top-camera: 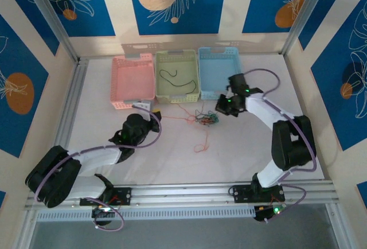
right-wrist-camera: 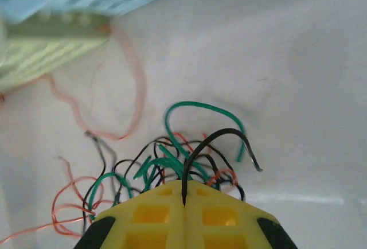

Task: Untangle the cables

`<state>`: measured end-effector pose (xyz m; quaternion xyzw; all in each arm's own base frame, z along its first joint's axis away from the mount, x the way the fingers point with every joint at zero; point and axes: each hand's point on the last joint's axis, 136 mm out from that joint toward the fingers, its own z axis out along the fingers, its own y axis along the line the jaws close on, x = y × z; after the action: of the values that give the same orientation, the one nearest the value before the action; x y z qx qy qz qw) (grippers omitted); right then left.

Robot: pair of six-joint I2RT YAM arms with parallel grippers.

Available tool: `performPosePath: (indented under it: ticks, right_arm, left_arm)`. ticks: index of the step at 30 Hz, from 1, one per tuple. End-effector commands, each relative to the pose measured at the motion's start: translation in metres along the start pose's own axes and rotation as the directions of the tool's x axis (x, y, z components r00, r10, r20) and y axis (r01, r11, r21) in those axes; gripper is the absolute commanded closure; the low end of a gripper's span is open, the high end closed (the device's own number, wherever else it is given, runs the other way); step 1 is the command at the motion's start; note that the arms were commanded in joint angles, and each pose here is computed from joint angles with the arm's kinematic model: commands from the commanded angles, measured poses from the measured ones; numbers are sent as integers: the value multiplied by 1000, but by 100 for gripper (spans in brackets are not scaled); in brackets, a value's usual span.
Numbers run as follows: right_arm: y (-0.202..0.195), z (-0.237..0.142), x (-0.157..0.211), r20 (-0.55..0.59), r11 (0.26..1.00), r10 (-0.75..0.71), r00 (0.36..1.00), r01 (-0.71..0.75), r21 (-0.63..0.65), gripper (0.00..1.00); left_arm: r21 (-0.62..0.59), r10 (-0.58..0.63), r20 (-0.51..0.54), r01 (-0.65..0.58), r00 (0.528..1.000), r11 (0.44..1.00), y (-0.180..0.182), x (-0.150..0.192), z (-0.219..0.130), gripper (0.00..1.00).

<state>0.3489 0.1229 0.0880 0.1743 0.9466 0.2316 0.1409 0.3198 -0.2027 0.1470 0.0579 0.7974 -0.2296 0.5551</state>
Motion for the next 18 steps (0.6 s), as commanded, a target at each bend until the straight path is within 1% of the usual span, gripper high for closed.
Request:
performPosePath:
  ticks: [1, 4, 6, 10, 12, 18]
  right_arm:
    - [-1, -10, -6, -15, 975, 152, 988, -152, -160, 100]
    - [-27, -15, -14, 12, 957, 251, 968, -246, -154, 100]
    - [-31, -15, -15, 6, 950, 270, 963, -266, -166, 100]
    - [-51, -17, -18, 47, 942, 324, 945, -317, -110, 100]
    - [-66, -22, -22, 78, 929, 365, 928, -357, -101, 100]
    - [-105, -47, -30, 163, 870, 491, 856, -472, -141, 100]
  left_arm:
    - [-95, -59, 80, 66, 995, 993, 24, -14, -8, 100]
    - [-143, -92, 107, 107, 990, 984, 39, -15, -15, 100]
    - [-152, -109, 124, 127, 986, 980, 44, -16, -18, 100]
    - [-200, -125, 162, 157, 979, 967, 58, -18, -28, 100]
    - [-225, -132, 187, 173, 974, 959, 64, -19, -34, 100]
    - [-286, -158, 239, 225, 958, 931, 82, -19, -49, 100]
